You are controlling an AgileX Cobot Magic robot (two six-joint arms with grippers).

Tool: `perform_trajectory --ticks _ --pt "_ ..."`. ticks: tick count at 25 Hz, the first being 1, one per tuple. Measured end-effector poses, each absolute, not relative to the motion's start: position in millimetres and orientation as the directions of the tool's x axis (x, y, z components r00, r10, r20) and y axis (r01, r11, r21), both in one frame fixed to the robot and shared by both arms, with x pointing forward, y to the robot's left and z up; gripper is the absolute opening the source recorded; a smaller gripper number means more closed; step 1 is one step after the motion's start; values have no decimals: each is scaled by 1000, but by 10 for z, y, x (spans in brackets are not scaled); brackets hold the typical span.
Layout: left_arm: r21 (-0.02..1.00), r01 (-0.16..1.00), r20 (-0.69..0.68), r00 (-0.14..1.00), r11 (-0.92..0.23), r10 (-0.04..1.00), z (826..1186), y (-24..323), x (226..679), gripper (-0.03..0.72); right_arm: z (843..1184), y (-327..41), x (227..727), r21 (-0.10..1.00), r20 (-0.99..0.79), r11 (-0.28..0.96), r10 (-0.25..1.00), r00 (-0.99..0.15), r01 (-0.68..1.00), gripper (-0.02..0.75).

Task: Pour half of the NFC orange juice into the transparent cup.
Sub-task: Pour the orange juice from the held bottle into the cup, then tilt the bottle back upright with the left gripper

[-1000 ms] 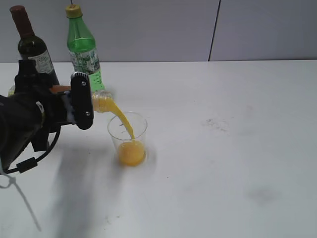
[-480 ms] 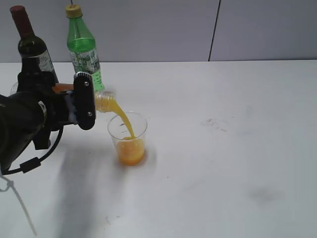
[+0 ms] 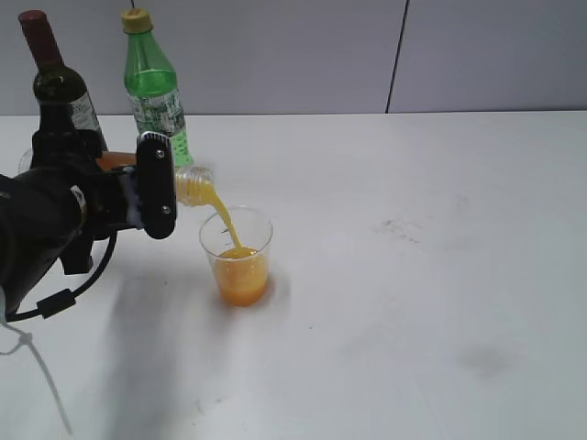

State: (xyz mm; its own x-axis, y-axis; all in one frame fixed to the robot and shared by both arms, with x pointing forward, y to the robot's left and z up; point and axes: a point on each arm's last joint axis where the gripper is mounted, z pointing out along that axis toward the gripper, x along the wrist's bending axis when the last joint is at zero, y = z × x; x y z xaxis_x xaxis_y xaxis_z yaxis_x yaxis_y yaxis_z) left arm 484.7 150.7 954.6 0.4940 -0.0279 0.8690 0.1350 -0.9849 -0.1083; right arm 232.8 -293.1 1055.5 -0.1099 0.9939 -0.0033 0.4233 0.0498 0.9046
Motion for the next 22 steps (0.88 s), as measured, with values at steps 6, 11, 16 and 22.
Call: perform_trajectory --ticks 6,11,16,22 --pt "-110 136 870 492 -985 -29 9548 1509 4848 478 10555 -2931 2328 905 -3 50 994 -110 423 572" --pt "-111 136 871 491 -984 -30 9549 1509 4848 478 10555 -2931 2328 905 -2 49 994 -110 423 572" --pt "-112 136 872 488 -984 -32 9553 1509 4850 478 10555 -2931 2328 905 -2 49 994 -110 423 572" --pt "-119 124 876 480 -985 -45 9561 1502 4856 478 10555 -2931 2328 905 -3 50 994 -110 423 572"
